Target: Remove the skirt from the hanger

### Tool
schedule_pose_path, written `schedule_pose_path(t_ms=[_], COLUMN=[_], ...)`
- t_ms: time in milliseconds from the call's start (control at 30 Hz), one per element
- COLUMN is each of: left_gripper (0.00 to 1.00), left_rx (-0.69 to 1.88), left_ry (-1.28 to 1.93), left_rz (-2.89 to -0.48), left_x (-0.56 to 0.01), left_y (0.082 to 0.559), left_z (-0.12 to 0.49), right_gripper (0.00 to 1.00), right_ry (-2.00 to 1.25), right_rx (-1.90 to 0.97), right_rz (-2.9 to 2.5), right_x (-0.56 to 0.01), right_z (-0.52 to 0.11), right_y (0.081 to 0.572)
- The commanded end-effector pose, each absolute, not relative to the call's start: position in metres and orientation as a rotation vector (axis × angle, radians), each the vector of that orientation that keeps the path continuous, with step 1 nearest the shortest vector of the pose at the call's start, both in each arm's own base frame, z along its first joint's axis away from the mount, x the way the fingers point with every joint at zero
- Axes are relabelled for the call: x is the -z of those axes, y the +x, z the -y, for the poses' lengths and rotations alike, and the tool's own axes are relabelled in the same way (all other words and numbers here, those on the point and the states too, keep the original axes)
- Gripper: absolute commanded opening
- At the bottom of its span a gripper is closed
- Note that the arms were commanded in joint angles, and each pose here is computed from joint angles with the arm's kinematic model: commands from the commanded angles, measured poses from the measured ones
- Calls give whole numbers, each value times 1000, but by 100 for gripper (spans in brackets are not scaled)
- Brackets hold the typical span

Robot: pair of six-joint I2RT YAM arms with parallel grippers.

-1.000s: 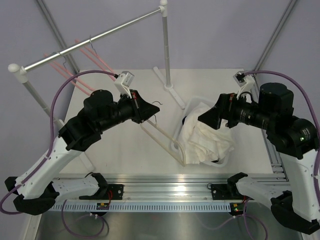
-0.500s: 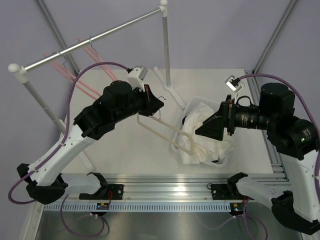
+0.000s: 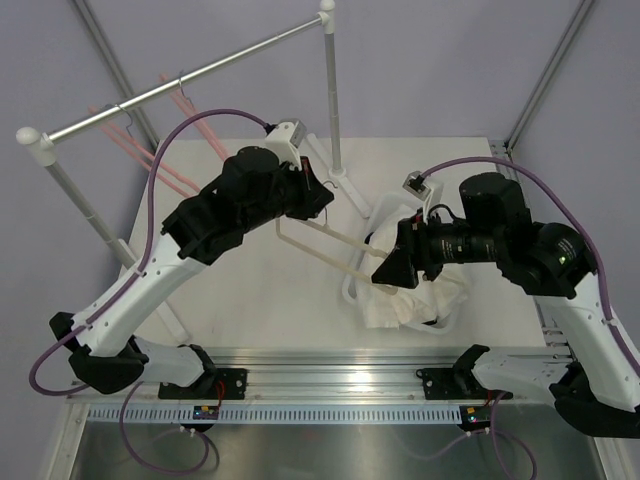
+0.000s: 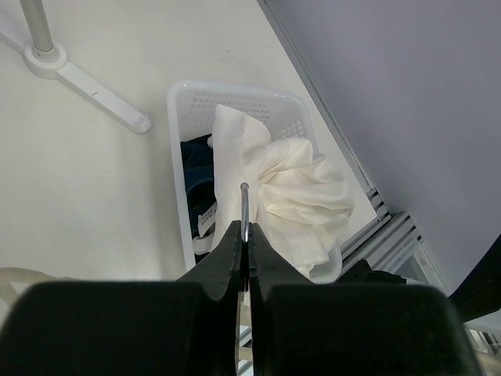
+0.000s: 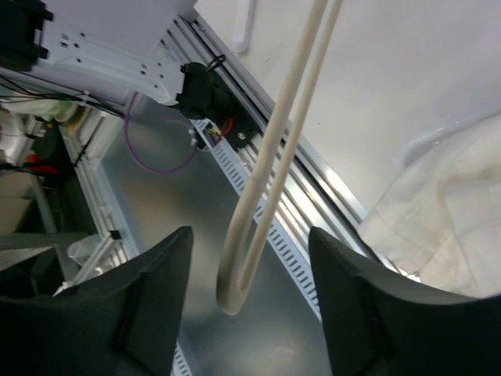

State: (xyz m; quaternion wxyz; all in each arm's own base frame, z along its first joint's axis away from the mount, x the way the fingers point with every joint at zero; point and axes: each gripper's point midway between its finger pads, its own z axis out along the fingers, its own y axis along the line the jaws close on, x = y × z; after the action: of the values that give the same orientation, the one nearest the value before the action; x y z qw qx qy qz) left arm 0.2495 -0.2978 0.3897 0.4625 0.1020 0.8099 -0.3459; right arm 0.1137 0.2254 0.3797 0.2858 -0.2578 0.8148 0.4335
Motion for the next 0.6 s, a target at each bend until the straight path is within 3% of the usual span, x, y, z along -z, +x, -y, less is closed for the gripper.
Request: schedule_pose_path(t_ms=[0, 33, 67, 200, 300, 567], left_gripper=[0, 0, 0, 0, 0, 0], left_rx=[845, 832, 824, 734, 660, 455], left_ry=[226, 220, 215, 138, 65, -134], left_rz=[-1924, -1934, -1941, -1993, -2027, -2080], left_x=[-416, -414, -415, -406, -398, -380], left_y=[256, 258, 257, 266, 273, 291], left_z=[294, 294, 293, 282, 272, 248], right_gripper=[61, 54, 39, 14, 0, 0], right_ry=[-666, -663, -634, -618, -517, -393], right_rx=[-1057, -1041, -999, -903, -767, -334], right_rz=[-2184, -2192, -2205, -2221, -2226, -2208], right_x=[-373, -371, -368, -365, -363, -342], right_z=[-225, -225, -224, -234, -239, -256], right_y=[123, 124, 129, 131, 147, 165])
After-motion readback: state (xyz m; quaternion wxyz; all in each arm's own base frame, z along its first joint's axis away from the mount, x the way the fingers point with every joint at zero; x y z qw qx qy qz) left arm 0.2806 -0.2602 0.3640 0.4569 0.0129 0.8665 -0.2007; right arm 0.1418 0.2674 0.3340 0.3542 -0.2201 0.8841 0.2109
